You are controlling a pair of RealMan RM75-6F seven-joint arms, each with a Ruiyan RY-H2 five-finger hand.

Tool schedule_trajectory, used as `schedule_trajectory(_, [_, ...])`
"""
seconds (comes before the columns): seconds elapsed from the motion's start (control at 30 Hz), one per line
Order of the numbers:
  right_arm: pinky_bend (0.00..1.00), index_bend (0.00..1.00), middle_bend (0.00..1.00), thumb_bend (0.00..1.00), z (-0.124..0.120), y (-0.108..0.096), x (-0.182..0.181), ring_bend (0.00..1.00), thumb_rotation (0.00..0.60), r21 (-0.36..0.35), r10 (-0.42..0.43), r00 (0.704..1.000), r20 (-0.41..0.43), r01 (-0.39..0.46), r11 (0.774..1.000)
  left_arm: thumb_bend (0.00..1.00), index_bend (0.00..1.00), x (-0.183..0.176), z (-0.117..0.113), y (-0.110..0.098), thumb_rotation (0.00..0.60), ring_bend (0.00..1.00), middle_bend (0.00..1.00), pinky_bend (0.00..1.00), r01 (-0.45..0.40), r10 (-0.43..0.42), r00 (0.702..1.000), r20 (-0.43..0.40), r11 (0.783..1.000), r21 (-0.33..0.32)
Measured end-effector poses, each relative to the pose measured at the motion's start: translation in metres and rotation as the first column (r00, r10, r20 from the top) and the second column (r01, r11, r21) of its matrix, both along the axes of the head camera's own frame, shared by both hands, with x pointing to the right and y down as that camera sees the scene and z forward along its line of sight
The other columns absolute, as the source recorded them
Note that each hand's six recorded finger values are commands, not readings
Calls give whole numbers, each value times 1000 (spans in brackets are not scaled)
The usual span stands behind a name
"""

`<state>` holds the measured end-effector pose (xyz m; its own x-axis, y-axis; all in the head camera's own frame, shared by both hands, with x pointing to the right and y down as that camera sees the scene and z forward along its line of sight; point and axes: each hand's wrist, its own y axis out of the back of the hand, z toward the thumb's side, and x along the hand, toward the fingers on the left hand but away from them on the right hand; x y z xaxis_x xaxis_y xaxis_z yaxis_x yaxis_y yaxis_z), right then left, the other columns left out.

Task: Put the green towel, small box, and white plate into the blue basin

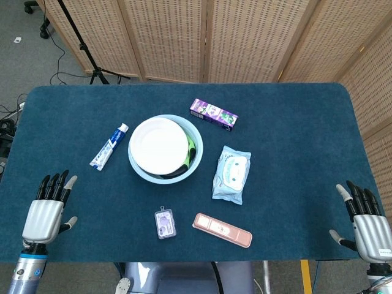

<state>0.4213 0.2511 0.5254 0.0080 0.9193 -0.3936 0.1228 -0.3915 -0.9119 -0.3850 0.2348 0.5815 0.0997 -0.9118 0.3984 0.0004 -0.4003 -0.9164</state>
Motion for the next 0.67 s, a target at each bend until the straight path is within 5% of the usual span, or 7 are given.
schedule_trajectory(0.23, [0, 61, 0, 156, 2, 1, -4, 0, 600, -8, -11, 1000, -8, 11, 1000, 52, 0, -7, -14, 0, 600, 0, 0, 0, 0, 2, 999, -33, 999, 52])
schedule_trajectory(0.67, [0, 61, 0, 156, 7, 3, -9, 0, 600, -23, -28, 1000, -11, 27, 999, 54, 0, -10, -14, 0, 600, 0, 0, 0, 11, -9, 999, -40, 999, 48])
